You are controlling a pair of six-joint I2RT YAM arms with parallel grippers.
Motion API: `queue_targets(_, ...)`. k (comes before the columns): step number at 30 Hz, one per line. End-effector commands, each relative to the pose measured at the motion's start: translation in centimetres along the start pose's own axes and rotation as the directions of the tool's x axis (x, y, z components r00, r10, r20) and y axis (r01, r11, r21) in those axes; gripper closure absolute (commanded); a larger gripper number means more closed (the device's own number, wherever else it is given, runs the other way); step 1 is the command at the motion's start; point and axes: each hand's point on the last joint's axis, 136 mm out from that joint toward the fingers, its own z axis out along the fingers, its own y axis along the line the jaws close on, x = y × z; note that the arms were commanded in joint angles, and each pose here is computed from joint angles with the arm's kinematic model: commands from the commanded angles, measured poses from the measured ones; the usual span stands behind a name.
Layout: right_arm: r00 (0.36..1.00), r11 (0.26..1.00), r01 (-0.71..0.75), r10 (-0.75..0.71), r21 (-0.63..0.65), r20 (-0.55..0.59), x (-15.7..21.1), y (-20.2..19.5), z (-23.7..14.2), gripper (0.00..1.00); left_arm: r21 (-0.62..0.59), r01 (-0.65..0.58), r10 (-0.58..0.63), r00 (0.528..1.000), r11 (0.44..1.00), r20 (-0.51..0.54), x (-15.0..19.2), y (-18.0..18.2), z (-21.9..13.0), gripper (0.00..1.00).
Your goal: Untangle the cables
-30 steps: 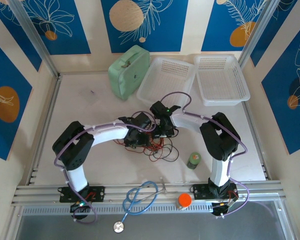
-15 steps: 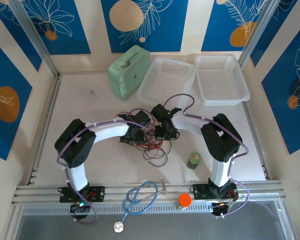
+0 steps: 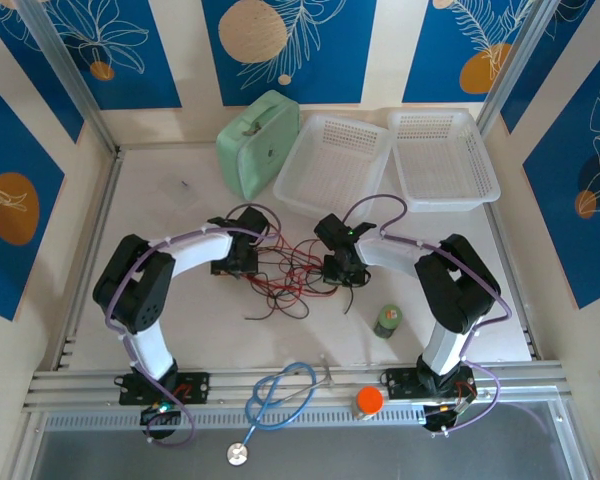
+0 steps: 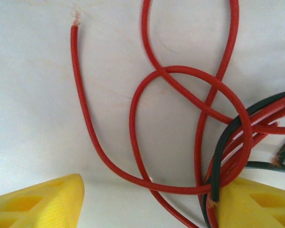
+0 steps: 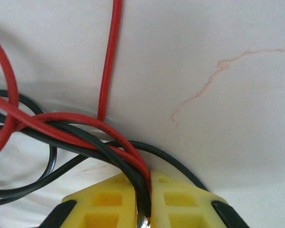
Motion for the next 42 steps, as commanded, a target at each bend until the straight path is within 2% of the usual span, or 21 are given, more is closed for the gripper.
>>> queue_targets(1, 0.999, 0.996, -0.045, 0.045, 0.074, 0.0, 0.5, -2.3, -0.7, 0.87, -0.184, -0.044, 0.037, 0.999, 0.982, -0.039, 0.7, 5.0, 0.0, 0.3)
queue_targets(7, 0.999, 0.992, -0.049, 0.048, 0.114, 0.019, 0.1, -3.4, -1.4, 0.87, -0.171, -0.038, 0.039, 0.999, 0.985, 0.002, -0.7, 5.5, -1.4, 0.3)
queue_targets(10, 0.999, 0.994, -0.043, 0.04, 0.102, 0.027, -0.1, -3.4, -1.9, 0.86, -0.062, -0.056, 0.058, 0.998, 0.997, 0.03, -1.3, 3.8, -2.4, 0.3)
queue_targets(12, 0.999, 0.997, -0.026, 0.024, 0.072, 0.038, -0.3, -2.8, -2.6, 0.8, 0.031, -0.079, 0.078, 0.996, 0.996, 0.051, -1.5, 2.3, -3.5, 0.3)
queue_targets(17, 0.998, 0.998, 0.032, -0.029, -0.047, 0.062, -1.1, 0.1, -5.2, 0.64, 0.232, -0.208, 0.183, 0.975, 0.95, 0.122, -1.4, -2.1, -8.0, 0.3)
queue_targets(22, 0.995, 0.993, 0.067, -0.058, -0.101, 0.087, -1.8, 2.1, -6.5, 0.63, 0.31, -0.264, 0.239, 0.964, 0.913, 0.117, -0.5, -4.3, -10.1, 0.34)
queue_targets(28, 0.997, 0.987, 0.034, -0.022, -0.158, 0.072, -2.6, 4.0, -5.8, 0.64, 0.415, -0.253, 0.239, 0.967, 0.874, 0.087, 0.6, -7.8, -9.9, 0.35)
queue_targets(32, 0.998, 0.983, 0.014, -0.002, -0.183, 0.065, -2.5, 4.5, -5.4, 0.66, 0.417, -0.221, 0.226, 0.973, 0.882, 0.038, 0.7, -9.6, -7.9, 0.41)
queue_targets(34, 0.998, 0.983, 0.016, -0.005, -0.182, 0.061, -2.3, 4.6, -5.2, 0.67, 0.411, -0.214, 0.221, 0.975, 0.886, 0.031, 0.5, -10.4, -7.0, 0.48)
queue_targets(35, 0.998, 0.983, 0.017, -0.006, -0.18, 0.061, -2.2, 4.5, -5.2, 0.68, 0.384, -0.206, 0.212, 0.977, 0.9, 0.028, 0.3, -10.2, -6.6, 0.52)
queue_targets(37, 0.999, 0.985, 0.019, -0.009, -0.173, 0.054, -1.9, 4.3, -5.0, 0.68, 0.308, -0.202, 0.197, 0.979, 0.93, 0.048, -0.4, -9.2, -6.6, 0.55)
queue_targets(42, 0.999, 0.988, 0.011, -0.005, -0.153, 0.04, -1.3, 3.6, -4.4, 0.68, 0.033, -0.172, 0.167, 0.978, 0.984, 0.127, -1.9, -2.3, -10.6, 0.38)
